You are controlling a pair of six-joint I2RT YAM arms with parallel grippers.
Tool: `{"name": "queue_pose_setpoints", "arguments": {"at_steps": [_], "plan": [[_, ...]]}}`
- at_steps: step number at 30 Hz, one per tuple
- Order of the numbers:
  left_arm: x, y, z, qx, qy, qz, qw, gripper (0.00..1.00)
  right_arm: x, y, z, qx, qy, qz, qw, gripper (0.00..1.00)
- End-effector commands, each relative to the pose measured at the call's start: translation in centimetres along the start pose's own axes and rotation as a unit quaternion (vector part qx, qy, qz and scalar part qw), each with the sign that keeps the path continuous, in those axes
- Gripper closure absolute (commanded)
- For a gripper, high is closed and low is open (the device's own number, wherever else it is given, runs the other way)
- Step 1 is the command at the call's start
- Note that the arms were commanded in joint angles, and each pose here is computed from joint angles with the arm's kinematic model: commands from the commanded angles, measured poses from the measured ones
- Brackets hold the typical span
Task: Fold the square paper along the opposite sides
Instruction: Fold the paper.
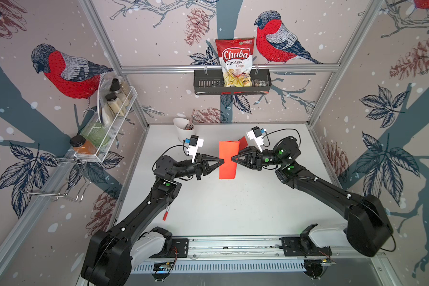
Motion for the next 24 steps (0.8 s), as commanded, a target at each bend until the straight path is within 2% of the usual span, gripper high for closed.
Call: {"name": "queue_pose_setpoints", "arguments": {"at_steps": [1,14,24], "plan": [[0.11,-0.62,0.40,0.018,-0.002,-0.014,1.000,0.94,0.26,0.22,0.10,-0.014,0.007,0.000,1.000,0.75],[0.13,-0.39,0.18,0.014,0.003,-0.011,1.000,0.87,0.79,-0.41,-0.25,-0.011,0.023,-0.013,1.000,0.78],[0.60,-0.12,-0.13,0.010,0.010,-0.011,1.000,0.86,1.10,-0.63,-0.27,-0.011,0.022,-0.021,0.999,0.78]]}}
Point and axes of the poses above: each gripper's point midway between its finger pads, its own x axis out along the fingers, its own y axis along the line the jaws close on, z = x × y, the point moved 7 cm from there along -x, back along the fingers, and after that the axes turned 2 degrees about x, right-handed, at the moved point
